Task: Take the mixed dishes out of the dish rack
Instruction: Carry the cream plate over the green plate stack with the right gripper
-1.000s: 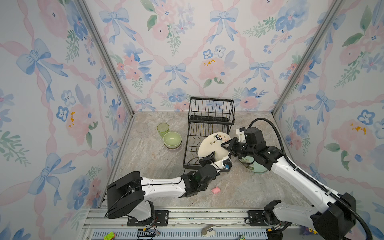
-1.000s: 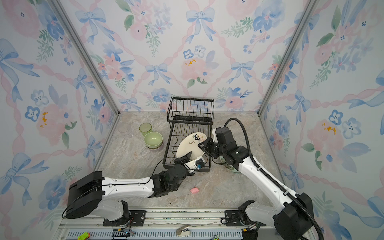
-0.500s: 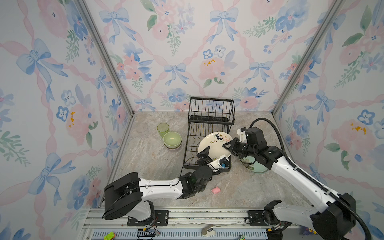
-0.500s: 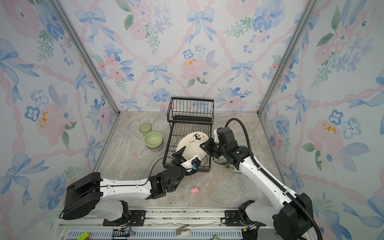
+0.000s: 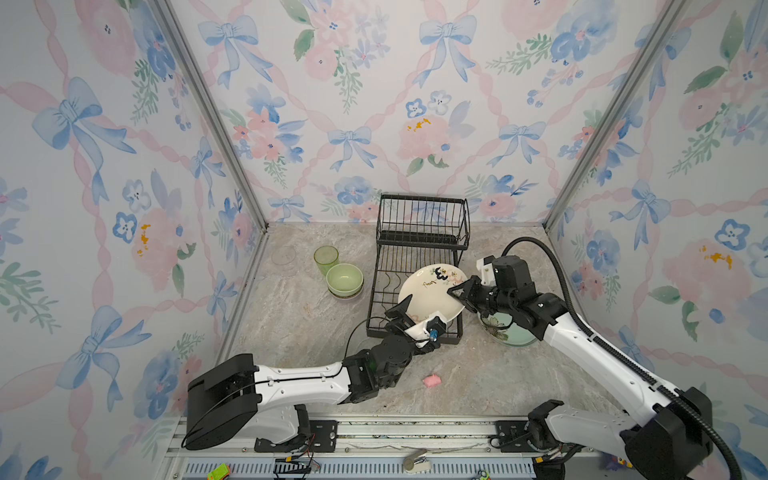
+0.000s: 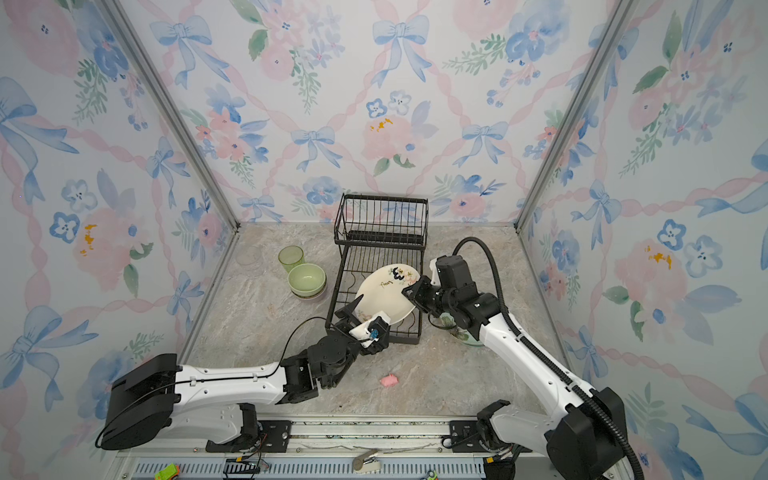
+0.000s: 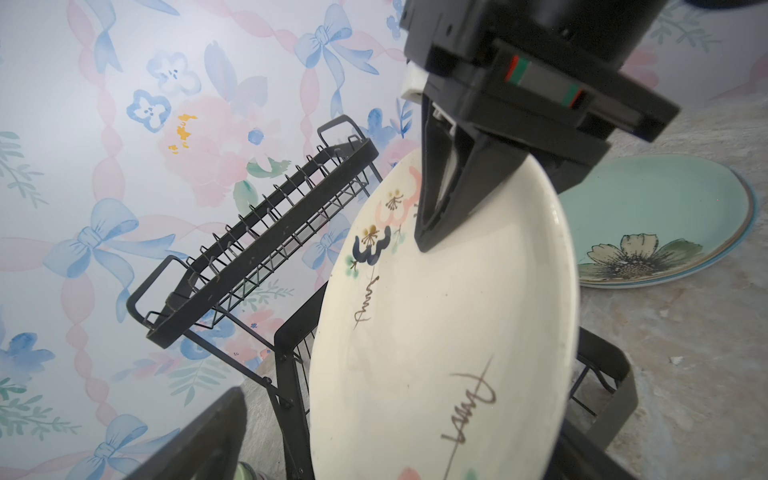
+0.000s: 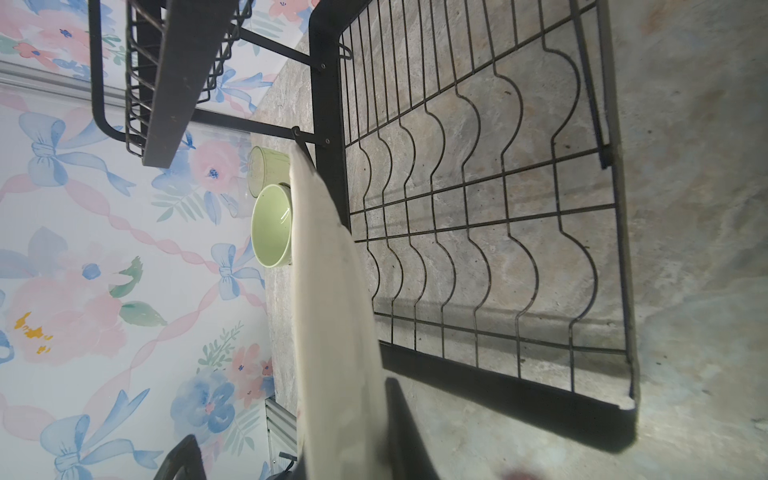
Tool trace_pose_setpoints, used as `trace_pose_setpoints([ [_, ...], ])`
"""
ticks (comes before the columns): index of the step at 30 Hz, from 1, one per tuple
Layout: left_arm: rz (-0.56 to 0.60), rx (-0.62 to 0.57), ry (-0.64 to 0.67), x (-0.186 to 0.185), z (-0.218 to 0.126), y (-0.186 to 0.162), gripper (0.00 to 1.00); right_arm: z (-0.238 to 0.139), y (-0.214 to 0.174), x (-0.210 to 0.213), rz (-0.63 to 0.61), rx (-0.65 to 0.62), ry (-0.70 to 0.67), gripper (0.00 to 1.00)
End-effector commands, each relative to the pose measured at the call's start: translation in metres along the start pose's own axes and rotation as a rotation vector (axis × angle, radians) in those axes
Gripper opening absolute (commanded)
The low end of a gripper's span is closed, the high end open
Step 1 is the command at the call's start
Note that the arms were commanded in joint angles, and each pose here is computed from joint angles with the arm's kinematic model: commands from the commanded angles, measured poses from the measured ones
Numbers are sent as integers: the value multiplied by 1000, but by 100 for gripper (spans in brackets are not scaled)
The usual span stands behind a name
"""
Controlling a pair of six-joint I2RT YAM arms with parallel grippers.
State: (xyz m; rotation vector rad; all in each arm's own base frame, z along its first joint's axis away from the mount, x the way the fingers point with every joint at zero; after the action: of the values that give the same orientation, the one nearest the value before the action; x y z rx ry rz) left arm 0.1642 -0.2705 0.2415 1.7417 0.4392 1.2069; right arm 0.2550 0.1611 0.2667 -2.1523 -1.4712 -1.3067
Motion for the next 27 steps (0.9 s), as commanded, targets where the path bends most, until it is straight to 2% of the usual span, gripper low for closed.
trace_pose_setpoints([
  [1, -129, -61, 49, 20, -12, 11, 98, -14, 8, -1, -25, -84, 14, 0],
  [20, -285, -123, 46, 41, -34, 3, 98, -75, 27, -58, 57, -289, -163, 0],
  [27, -316, -113, 69, 47, -33, -3, 98, -102, 31, -87, 107, -372, -285, 0],
])
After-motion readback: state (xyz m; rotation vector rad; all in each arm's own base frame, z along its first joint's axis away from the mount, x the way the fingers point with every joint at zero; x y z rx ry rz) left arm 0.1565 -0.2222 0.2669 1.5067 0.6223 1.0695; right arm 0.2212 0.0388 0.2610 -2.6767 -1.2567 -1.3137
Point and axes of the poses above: each gripper's point midway between its finger pads, its own z axis out along the fingers, its own x axis along the line the jaws close on, y = z × x, the point moved 8 cm from there along -z, back along the fingers
